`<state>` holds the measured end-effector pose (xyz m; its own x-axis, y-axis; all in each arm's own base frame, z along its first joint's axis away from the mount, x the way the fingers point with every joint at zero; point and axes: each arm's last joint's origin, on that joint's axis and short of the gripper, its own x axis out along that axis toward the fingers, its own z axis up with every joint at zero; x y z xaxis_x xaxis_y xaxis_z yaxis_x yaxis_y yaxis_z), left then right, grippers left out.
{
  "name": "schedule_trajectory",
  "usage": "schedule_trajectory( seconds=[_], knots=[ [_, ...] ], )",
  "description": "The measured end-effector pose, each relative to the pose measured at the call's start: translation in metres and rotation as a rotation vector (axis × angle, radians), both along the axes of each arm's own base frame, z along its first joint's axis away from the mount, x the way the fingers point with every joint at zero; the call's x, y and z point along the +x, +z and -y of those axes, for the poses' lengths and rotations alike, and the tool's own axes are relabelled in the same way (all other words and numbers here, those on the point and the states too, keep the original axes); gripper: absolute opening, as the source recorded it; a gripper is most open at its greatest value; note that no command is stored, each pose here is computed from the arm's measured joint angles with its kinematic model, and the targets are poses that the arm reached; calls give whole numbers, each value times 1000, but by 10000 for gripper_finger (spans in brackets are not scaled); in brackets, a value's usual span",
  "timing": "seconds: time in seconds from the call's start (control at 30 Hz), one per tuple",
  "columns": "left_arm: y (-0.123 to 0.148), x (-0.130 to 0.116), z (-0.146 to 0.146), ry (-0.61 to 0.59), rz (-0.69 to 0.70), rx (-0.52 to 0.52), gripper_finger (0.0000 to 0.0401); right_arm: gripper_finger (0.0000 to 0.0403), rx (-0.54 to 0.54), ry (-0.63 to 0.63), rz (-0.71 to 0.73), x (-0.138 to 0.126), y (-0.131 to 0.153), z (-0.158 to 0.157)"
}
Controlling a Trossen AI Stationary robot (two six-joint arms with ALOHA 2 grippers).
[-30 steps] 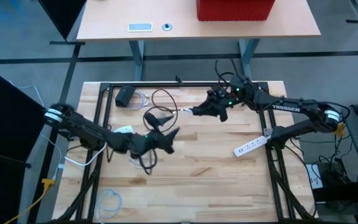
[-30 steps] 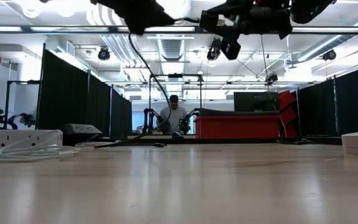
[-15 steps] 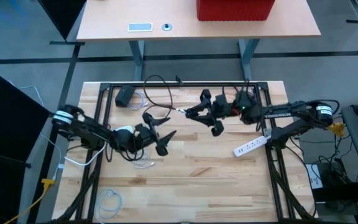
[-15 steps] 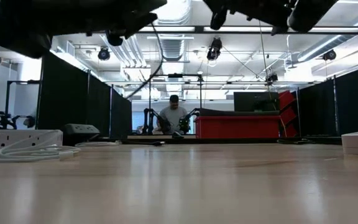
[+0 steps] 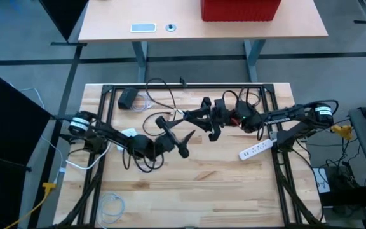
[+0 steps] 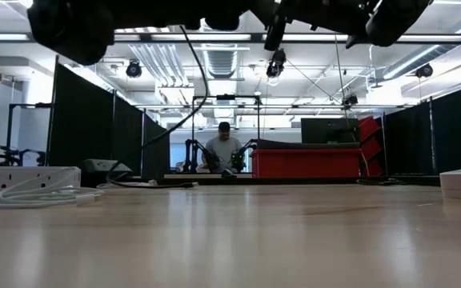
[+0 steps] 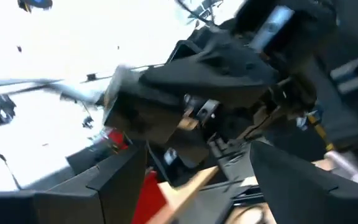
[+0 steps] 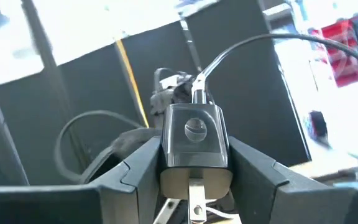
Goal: Insert USB
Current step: Insert the black charger cable into the black charger adapter
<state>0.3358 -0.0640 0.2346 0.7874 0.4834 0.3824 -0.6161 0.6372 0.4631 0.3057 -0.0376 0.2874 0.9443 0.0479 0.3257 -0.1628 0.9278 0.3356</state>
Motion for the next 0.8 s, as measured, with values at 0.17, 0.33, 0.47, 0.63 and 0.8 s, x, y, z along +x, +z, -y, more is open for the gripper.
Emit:
schedule_trajectory(
  seconds=[0.17, 0.33, 0.47, 0.63, 0.8],
  knots=[
    [5, 3, -1, 140, -68, 62, 274, 146, 78, -3, 1, 0, 0, 1],
    [4, 2, -3, 208, -105, 59, 274, 146, 94, 2, 0, 0, 0, 0],
    [4, 2, -3, 207, -103, 59, 274, 146, 128, 21, -1, 0, 0, -1],
    [5, 2, -3, 231, -134, 117, 274, 146, 230, 84, -9, 1, 0, -7],
    [7, 2, -2, 253, -160, 166, 274, 146, 310, 128, -15, 1, 0, -12]
  ],
)
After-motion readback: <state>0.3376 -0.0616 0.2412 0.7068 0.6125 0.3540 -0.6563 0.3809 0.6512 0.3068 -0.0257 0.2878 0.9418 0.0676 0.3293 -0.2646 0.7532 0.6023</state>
